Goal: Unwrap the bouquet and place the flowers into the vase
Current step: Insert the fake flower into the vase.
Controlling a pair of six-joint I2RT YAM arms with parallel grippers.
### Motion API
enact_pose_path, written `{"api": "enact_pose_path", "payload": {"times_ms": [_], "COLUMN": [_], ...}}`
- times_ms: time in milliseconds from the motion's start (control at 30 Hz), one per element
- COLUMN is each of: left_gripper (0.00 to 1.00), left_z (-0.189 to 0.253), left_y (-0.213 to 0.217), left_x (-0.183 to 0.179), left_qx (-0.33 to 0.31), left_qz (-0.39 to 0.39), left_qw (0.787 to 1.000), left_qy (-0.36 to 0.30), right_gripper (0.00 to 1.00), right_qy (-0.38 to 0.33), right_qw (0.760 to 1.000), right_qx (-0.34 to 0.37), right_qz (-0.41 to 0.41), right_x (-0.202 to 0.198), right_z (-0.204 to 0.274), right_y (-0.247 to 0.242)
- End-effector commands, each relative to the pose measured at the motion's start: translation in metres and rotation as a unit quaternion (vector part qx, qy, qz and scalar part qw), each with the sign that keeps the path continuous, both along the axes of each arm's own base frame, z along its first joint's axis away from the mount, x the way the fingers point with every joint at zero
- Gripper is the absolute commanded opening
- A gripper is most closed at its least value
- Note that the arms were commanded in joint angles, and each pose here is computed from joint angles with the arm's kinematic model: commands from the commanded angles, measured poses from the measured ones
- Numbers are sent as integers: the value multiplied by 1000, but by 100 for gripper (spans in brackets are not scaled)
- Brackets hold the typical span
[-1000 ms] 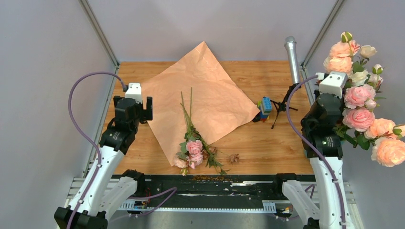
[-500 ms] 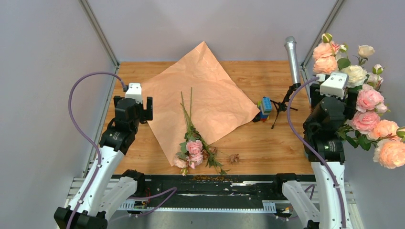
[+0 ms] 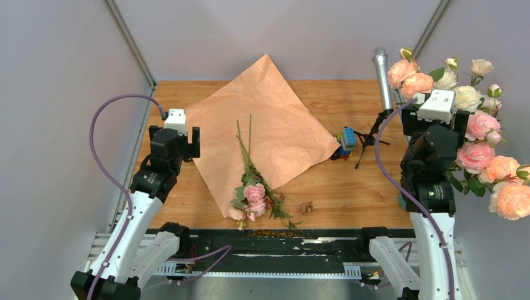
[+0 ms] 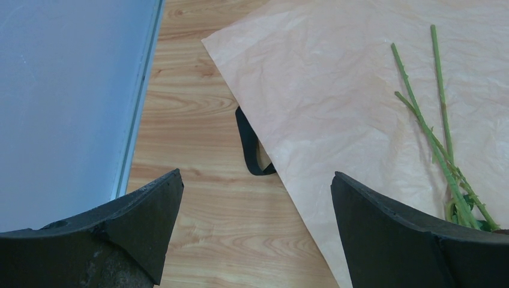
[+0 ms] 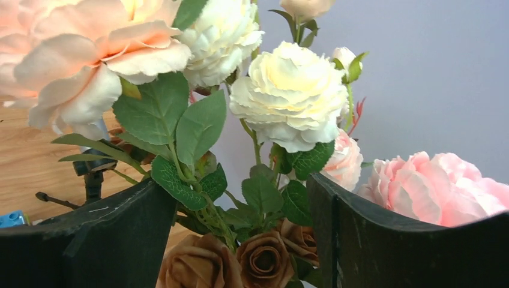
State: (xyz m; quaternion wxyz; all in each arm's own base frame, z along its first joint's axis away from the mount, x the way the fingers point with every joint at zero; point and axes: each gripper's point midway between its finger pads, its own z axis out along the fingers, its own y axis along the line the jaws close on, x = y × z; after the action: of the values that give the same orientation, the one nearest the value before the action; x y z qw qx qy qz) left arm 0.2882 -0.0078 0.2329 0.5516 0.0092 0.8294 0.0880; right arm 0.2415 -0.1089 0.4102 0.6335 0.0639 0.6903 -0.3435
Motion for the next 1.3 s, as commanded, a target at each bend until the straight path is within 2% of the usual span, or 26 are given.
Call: {"api": "enact_pose_path", "payload": {"times_ms": [0,133,233,433,633,700,833,933,967,1033,1267], "left_gripper": [100,100,100,100,100,100,100,100,100,100,100], "left_z": [10,10,11,10,10,11,11,11,11,11,10], "left_y": [-2,-2,-2,-3,-5,-6,-7,-7,-7,-7,-10], "left_x": [3,3,3,2,2,2,2,1,1,1,1], "left_qx": [-3,-4,-4,-4,-5,-5,-6,-6,-7,-6,-12], "left_qz": [-5,-6,-6,-7,-12,-13,-15,-15,-15,-15,-22], "left_qw": [1000,1000,1000,1000,1000,1000,999,999,1000,999,999], "left_qy": [-24,-25,-27,-26,-26,-26,-27,-27,-27,-27,-26], "right_gripper": [76,64,44,18,2,1,5,22,32,45,74], "right_qy": [-45,-48,-44,-42,-27,-24,-32,-42,-46,-56,-67], "right_qw": [998,998,998,999,998,998,999,999,999,998,978], "right_qx": [-1,-4,-7,-7,-11,-11,-6,-2,-2,-1,-14], "right_qz": [31,40,34,-1,-48,-55,-41,-6,9,40,198], "right_x": [8,14,14,0,-17,-20,-20,-17,-16,-14,-5], "right_z": [28,32,31,26,15,13,14,20,22,28,51], "right_y": [8,11,9,-1,-14,-16,-12,-3,2,10,61]}}
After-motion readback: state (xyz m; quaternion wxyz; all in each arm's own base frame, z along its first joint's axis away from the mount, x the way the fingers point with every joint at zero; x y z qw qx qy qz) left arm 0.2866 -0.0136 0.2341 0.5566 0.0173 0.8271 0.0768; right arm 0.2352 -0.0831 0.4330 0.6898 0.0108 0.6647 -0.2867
